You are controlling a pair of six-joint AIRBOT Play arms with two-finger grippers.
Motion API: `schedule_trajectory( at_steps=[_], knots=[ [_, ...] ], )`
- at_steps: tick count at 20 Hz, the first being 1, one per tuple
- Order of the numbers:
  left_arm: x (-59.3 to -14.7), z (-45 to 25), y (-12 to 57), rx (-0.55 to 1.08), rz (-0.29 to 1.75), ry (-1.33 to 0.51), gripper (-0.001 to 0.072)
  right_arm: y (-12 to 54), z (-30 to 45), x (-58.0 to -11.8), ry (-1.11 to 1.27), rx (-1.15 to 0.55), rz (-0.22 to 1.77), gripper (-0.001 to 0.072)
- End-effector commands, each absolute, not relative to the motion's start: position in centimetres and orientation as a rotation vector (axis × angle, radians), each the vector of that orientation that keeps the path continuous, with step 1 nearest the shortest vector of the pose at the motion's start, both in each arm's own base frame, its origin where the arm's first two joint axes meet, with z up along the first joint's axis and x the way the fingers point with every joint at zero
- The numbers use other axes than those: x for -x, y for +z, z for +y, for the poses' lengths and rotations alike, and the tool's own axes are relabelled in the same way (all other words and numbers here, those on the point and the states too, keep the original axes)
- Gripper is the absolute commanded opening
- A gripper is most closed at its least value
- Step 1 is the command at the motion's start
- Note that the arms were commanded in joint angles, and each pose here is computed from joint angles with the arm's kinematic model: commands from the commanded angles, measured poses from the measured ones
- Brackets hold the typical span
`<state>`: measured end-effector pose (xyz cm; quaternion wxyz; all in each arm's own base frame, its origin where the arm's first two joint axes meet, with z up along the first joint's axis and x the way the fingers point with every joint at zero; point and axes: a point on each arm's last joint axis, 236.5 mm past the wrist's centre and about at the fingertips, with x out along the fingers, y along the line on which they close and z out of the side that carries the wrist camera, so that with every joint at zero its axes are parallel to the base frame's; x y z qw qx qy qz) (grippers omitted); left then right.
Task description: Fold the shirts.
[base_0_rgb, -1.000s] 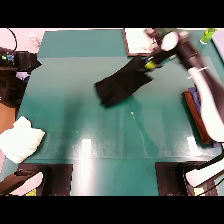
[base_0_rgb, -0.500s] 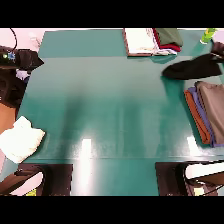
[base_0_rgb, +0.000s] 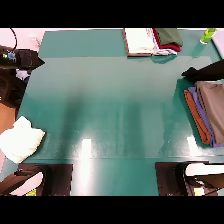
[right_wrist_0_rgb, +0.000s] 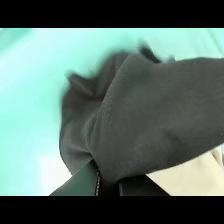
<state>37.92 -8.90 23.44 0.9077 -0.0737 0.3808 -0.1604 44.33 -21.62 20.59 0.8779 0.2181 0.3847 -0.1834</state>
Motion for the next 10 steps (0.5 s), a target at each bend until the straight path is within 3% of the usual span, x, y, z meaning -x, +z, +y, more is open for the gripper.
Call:
schedule_trajectory(
  at_steps=[1, 5, 10],
  knots=[
    [-37.9, -8.9, 23.4, 0.152, 0.787, -0.331, 0.0022, 26.4, -21.2, -43.5, -0.377, -0.419, 0.636, 0.0019],
    [-37.7, -8.9, 23.2, 0.143, 0.798, -0.337, 0.0022, 30.8, -21.3, -40.1, -0.444, -0.327, 0.563, 0.0019],
    [-36.9, -9.0, 22.6, 0.108, 0.834, -0.358, 0.0022, 27.6, -21.9, -35.6, -0.536, -0.278, 0.766, 0.0019]
  ],
)
